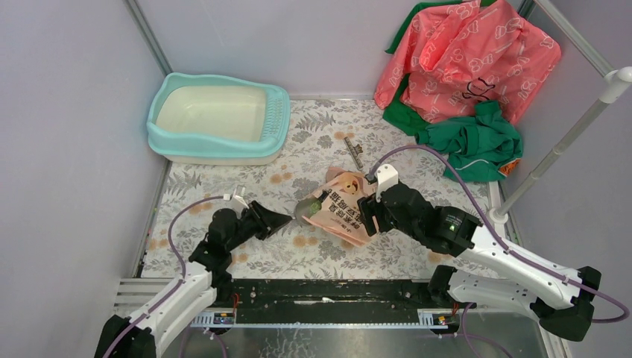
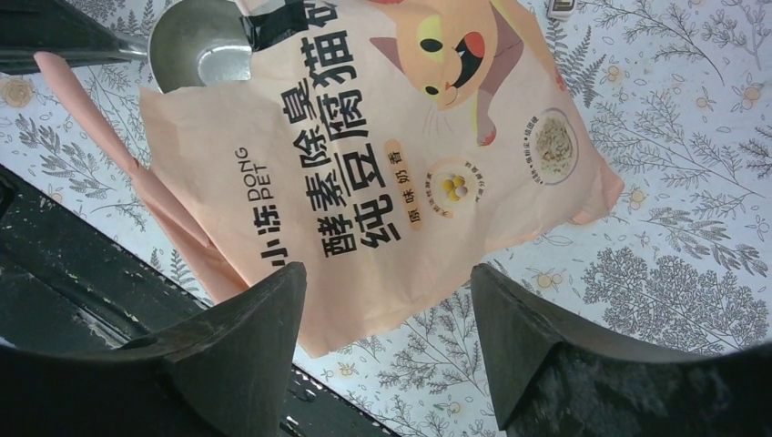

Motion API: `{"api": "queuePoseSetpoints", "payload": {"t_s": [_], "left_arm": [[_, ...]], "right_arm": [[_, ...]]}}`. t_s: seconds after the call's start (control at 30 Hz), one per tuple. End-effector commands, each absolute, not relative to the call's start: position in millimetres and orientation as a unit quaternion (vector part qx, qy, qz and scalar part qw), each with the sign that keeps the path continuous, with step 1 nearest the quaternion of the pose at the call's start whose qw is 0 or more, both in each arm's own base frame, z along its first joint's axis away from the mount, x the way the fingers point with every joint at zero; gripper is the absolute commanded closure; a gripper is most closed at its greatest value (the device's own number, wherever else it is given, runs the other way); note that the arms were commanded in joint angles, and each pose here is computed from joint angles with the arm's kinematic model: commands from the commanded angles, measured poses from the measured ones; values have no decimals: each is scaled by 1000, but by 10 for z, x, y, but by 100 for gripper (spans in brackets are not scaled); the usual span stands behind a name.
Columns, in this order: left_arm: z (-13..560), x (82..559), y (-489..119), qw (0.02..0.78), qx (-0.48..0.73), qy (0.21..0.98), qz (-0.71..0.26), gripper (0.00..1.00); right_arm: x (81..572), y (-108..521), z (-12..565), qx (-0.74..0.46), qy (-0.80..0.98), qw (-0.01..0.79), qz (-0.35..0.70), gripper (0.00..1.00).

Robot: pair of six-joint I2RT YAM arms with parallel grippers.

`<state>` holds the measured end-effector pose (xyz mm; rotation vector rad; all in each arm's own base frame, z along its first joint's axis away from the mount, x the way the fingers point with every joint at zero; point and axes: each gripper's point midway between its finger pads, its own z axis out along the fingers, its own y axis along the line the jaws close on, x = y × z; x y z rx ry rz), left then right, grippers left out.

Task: Fill the litter box with clean litter
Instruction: 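Scoop the cat litter from the cat litter bag.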

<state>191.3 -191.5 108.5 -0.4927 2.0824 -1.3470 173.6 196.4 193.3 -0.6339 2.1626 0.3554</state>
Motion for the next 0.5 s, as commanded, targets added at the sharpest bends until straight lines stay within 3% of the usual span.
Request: {"api": "queuePoseSetpoints", "payload": {"t_s": [0.0, 0.13, 0.3, 0.47], "left_arm": [[1145, 2018, -1942, 323, -196, 749, -544, 97], [1092, 2116, -2000, 324, -189, 747, -548, 97], [1084, 2278, -2129, 321, -171, 745, -559, 97], [981, 2420, -2290, 307, -167, 742, -572, 98]], "right_arm": [[1809, 2007, 2125, -238, 850, 445, 149, 26], [1834, 1971, 2067, -232, 851, 451, 140, 24], [1924, 1868, 1999, -210, 851, 467, 115, 14], [2144, 1746, 1843, -158, 874, 438, 142, 13]]}}
